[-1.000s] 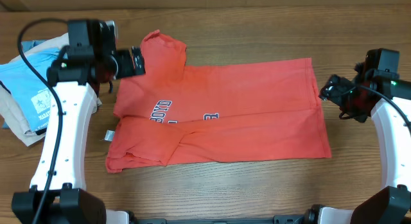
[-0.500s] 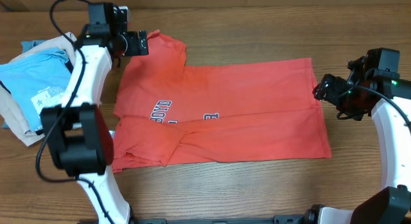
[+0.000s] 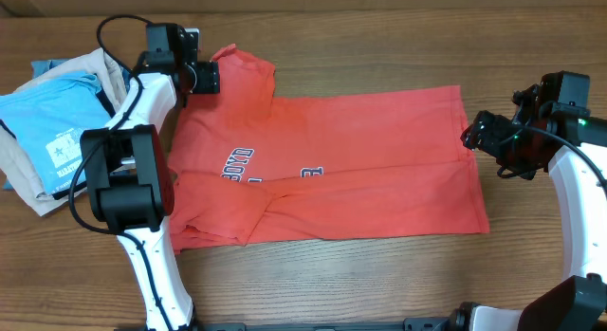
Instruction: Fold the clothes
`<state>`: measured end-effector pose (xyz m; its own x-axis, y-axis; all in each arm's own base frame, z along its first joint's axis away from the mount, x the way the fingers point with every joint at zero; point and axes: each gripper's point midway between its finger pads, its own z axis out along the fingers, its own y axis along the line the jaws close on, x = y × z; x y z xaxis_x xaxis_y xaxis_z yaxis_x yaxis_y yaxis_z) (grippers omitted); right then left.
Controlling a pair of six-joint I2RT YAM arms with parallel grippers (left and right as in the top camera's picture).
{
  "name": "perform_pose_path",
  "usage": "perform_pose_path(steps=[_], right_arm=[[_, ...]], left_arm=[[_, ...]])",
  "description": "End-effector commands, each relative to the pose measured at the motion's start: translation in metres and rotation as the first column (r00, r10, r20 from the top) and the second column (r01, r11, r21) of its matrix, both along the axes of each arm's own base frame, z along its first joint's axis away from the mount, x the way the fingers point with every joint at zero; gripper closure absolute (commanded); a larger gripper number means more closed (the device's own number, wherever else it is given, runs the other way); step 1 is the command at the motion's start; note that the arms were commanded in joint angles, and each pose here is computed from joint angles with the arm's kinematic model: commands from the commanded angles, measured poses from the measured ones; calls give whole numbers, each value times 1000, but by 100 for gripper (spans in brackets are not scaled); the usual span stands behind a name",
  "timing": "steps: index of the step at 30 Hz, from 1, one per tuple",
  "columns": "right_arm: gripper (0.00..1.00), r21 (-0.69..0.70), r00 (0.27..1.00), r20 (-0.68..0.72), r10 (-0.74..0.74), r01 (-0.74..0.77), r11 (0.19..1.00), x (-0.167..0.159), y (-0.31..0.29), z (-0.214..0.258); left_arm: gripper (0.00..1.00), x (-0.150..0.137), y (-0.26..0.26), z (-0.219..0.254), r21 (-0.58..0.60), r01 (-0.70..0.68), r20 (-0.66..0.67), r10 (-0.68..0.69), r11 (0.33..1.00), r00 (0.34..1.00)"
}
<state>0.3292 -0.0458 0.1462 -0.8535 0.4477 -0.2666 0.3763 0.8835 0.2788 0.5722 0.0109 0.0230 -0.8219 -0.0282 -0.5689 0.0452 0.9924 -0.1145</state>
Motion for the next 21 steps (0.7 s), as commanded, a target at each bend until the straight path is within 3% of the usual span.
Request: perform_pose_path(steps=[1,7,11,17,21], right_arm=[[9,-6,999,36,7,-7,1000,5,0,11],[9,-22,1000,27,2,-1,1000,5,-3,9],[9,-33,1000,10,-3,4,999,4,-5,6],[9,-24,1000,-22,-4,3,1000,4,-5,-4],[10,-20,999,-36,-3,3,1000,4,-5,-9]], left_arm=[[26,9,1,0,-9,14,22,-14,1000,1000],[19,15,0,8,-108,-10,54,16,994,998],[18,17,22,11,-182,-123,46,134,976,990],[27,12,31,16,-319,-126,22,140,939,990],[27,7,25,10,-321,-121,-4,126,939,992]])
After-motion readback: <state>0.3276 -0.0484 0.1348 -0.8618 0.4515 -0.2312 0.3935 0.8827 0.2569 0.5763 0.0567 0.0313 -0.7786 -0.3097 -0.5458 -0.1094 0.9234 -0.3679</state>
